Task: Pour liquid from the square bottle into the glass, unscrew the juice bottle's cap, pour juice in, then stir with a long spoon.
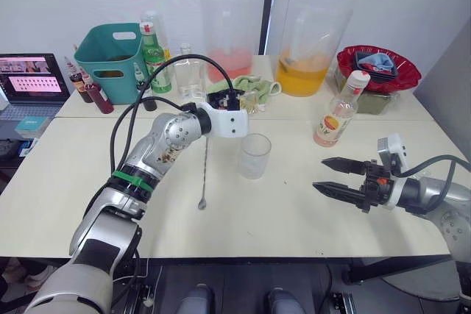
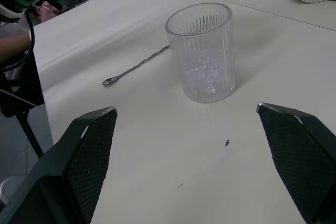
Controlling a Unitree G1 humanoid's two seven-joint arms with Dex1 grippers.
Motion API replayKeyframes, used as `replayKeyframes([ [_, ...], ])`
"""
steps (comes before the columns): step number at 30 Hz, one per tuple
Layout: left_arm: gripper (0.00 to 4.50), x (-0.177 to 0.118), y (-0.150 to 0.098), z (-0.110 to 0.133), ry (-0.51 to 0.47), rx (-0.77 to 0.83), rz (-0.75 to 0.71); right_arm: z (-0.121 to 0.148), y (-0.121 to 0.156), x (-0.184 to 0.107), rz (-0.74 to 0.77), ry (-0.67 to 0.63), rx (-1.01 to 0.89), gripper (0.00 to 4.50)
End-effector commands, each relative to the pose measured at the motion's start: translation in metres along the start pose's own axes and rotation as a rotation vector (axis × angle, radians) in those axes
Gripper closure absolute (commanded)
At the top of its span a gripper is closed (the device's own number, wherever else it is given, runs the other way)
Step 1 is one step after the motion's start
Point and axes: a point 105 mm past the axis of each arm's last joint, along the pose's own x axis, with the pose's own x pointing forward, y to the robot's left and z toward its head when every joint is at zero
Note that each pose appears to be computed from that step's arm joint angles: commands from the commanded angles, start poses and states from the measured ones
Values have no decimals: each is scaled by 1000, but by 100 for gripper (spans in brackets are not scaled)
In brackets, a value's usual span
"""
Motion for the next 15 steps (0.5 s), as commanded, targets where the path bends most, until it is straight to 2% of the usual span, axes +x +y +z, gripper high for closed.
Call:
replayKeyframes([
  [1,172,0,25,15,-52,102,108,14,1,-5,-16,-31,-47,0],
  [9,172,3,13,18,-72,221,110,12,-2,-5,-47,-16,-59,0],
  [15,172,6,14,20,-74,293,164,14,-7,-6,-89,-12,-87,0],
])
